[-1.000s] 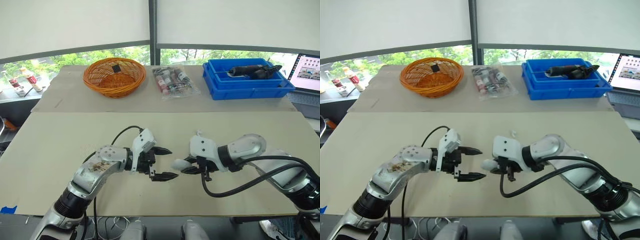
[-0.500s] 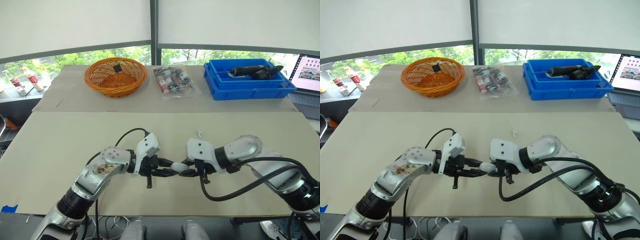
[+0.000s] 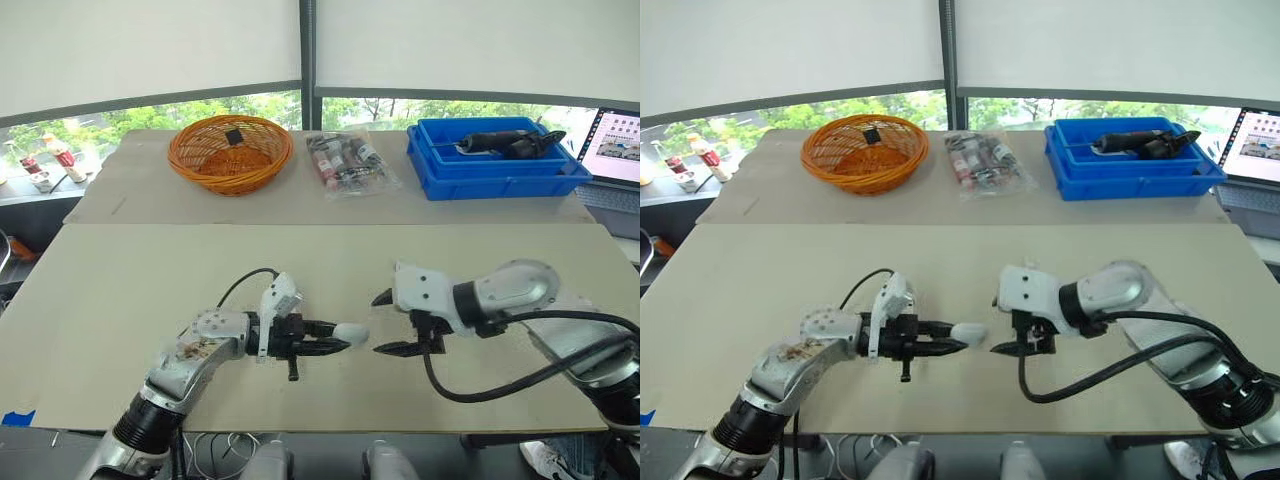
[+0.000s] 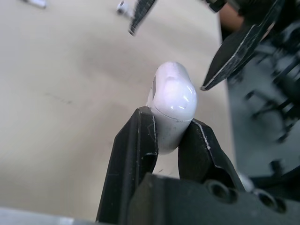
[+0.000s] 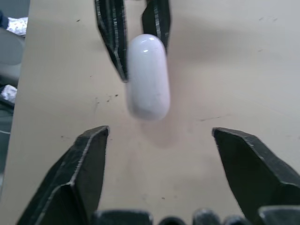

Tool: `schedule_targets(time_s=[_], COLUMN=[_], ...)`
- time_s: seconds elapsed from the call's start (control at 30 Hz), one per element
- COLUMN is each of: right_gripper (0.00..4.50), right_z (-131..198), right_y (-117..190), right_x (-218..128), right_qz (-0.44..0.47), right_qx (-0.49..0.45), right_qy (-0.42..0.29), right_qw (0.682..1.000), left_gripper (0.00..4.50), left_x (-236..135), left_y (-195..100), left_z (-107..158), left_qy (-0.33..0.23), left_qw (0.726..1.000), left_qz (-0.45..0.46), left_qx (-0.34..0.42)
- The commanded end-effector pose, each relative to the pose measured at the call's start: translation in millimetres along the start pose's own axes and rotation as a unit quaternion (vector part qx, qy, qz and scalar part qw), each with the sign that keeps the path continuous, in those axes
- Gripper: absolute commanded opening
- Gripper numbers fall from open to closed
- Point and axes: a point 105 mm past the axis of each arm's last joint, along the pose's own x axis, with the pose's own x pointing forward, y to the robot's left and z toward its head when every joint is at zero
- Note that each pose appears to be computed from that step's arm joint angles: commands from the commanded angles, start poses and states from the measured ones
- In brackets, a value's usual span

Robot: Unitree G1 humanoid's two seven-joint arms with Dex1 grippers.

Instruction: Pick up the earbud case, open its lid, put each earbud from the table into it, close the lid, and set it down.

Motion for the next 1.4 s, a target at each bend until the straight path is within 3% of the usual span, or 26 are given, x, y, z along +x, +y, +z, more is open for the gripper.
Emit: schedule_targets(time_s=[0.03, 0.4, 0.7, 1.17, 1.4], right_gripper=[3.81, 3.81, 3.81, 3.81, 3.81], right_z=[23, 22, 34, 32, 31], right_y=[7, -4, -16, -3, 6], right_x=[-5, 5, -7, -33, -8], right_qz=[0.002, -0.038, -0.045, -0.045, -0.038], right_qx=[-0.031, -0.015, 0.022, 0.029, -0.001], right_qy=[-0.045, -0.058, -0.089, -0.109, -0.093], right_qw=[0.999, 0.998, 0.995, 0.993, 0.995], left_gripper=[0.61, 0.61, 0.61, 0.61, 0.61], left_x=[-4, 1, 0, -23, -15], left_y=[-4, -9, -9, 4, 0], left_z=[10, 16, 12, 4, 10], left_qy=[-0.038, -0.042, -0.024, -0.03, -0.037], left_qw=[0.999, 0.997, 0.996, 0.998, 0.997], left_qz=[-0.018, -0.042, -0.038, 0.027, 0.01], left_qx=[0.013, 0.048, 0.077, 0.055, 0.065])
